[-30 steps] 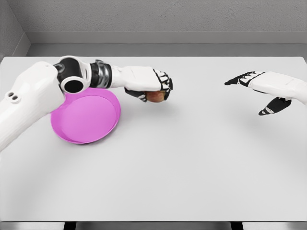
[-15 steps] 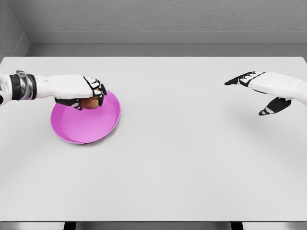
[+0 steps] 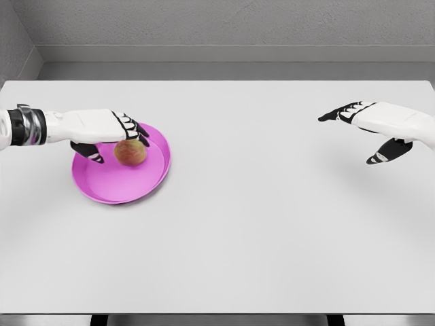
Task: Put the apple on the plate with both arms
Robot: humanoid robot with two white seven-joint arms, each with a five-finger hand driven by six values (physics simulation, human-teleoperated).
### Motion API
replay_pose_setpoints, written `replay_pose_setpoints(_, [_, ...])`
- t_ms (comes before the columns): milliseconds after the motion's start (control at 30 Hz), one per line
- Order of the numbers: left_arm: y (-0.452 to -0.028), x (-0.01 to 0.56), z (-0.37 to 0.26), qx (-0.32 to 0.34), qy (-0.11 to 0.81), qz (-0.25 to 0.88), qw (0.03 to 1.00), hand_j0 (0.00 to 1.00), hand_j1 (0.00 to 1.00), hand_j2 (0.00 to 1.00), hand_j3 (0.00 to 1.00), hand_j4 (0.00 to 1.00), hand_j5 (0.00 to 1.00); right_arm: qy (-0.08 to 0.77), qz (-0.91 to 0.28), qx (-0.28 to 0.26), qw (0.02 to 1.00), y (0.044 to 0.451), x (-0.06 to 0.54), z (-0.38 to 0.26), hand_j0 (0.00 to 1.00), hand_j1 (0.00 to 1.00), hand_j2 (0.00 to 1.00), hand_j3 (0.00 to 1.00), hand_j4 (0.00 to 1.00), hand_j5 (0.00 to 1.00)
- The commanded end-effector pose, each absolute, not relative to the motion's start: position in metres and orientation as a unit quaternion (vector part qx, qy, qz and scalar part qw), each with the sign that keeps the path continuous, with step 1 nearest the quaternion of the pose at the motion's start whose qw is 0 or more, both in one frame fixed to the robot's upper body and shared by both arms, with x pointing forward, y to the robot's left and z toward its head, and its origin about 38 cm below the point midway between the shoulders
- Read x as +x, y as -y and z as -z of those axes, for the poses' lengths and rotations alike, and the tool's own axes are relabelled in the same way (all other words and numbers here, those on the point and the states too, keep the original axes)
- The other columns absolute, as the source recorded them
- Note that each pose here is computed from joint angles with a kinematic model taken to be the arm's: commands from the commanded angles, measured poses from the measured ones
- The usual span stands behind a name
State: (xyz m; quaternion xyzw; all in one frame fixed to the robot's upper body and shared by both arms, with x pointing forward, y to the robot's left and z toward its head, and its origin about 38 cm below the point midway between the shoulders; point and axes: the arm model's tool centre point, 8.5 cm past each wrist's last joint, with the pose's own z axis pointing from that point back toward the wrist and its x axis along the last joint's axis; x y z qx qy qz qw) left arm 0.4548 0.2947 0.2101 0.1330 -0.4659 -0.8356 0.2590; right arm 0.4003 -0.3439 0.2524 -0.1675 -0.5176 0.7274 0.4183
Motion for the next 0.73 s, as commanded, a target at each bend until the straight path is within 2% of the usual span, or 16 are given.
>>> replay_pose_setpoints(0, [-0.297,0.455,-0.212,0.134,0.468,0.833,0.263,1.00,1.00,1.00,1.00,1.00,1.00,0.518,-0.727,-0.167,0.419,0.344,0.400,-0.253,1.00,1.00,1.00,1.00,1.00,1.00])
replay_pose_setpoints(67, [-0.305,0.456,-0.219,0.139,0.475,0.825,0.271,1.00,1.00,1.00,1.00,1.00,1.00,0.518,-0.727,-0.167,0.419,0.344,0.400,-0.253,1.00,1.00,1.00,1.00,1.00,1.00])
replay_pose_setpoints(133, [-0.329,0.459,-0.225,0.130,0.496,0.796,0.320,1.00,1.00,1.00,1.00,1.00,1.00,0.518,-0.727,-0.167,0.419,0.344,0.400,-0.253,1.00,1.00,1.00,1.00,1.00,1.00])
replay_pose_setpoints(400, [-0.374,0.455,-0.227,0.148,0.507,0.762,0.376,1.00,1.00,1.00,1.00,1.00,1.00,0.518,-0.727,-0.167,0.419,0.344,0.400,-0.253,1.00,1.00,1.00,1.00,1.00,1.00])
replay_pose_setpoints(700, [-0.379,0.453,-0.226,0.149,0.507,0.758,0.383,1.00,1.00,1.00,1.00,1.00,1.00,0.518,-0.727,-0.166,0.419,0.344,0.400,-0.252,1.00,1.00,1.00,1.00,1.00,1.00])
